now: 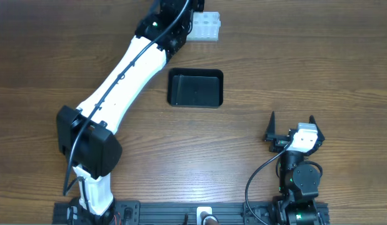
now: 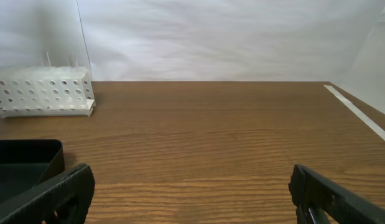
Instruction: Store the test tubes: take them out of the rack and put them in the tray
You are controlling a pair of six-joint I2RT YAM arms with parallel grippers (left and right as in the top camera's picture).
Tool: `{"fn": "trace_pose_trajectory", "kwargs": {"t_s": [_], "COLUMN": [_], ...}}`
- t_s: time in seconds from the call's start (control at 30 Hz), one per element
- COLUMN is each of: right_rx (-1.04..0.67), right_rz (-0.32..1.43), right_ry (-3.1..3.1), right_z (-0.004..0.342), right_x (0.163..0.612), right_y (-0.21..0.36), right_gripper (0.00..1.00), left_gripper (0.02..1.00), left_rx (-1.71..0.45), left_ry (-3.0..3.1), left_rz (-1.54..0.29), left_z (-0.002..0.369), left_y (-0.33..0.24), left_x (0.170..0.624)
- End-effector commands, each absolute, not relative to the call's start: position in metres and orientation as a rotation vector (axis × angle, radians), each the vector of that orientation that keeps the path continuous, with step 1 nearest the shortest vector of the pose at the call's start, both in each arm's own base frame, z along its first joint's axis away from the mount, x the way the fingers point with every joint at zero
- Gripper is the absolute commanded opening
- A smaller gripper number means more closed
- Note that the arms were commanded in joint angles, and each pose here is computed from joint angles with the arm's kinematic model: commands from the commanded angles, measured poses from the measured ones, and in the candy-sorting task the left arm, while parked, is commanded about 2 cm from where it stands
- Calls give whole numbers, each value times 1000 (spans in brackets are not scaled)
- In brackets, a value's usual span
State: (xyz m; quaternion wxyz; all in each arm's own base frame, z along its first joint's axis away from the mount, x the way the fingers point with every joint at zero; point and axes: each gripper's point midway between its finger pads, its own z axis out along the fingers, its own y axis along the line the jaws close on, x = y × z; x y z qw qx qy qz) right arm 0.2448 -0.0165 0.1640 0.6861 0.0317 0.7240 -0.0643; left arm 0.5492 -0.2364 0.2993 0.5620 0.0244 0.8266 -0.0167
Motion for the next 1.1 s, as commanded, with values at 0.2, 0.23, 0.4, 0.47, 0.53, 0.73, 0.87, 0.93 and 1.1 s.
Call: {"fn": "trace_pose_trajectory", "kwargs": {"t_s": [0.2, 0.23, 0.4, 0.47, 0.53, 0.73, 0.87, 0.93, 1.1], "right_rx": [71, 71, 71, 71, 71, 71, 71, 71, 71], "right_rz": [-151, -151, -151, -151, -151, -151, -151, -151, -151], "right_ry": [1623, 1623, 1623, 1623, 1623, 1623, 1623, 1623, 1623], "right_z": [162, 162, 162, 162, 162, 162, 162, 162, 162], "right_x": [245, 245, 245, 245, 245, 245, 245, 245, 245], "right_y": [-18, -18, -18, -18, -18, -18, -18, -18, -18], "right_gripper": [993, 993, 991, 993, 991, 991, 991, 993, 991], "left_gripper": [40, 42, 73, 66, 42, 42, 42, 40, 42], "left_rx": [-182, -187, -146, -122, -99, -38, -35, -34, -1], "left_ry": [2419, 2447, 2562, 2596, 2622, 2686, 2703, 2704, 2712], "left_rz": [-226, -214, -136, -90, -38, 105, 170, 196, 240], "left_z": [196, 189, 164, 153, 142, 107, 89, 84, 73], "left_y": [-251, -251, -258, -260, -261, -260, -253, -251, -248], "left_x": [486, 481, 453, 445, 438, 427, 427, 428, 429]}}
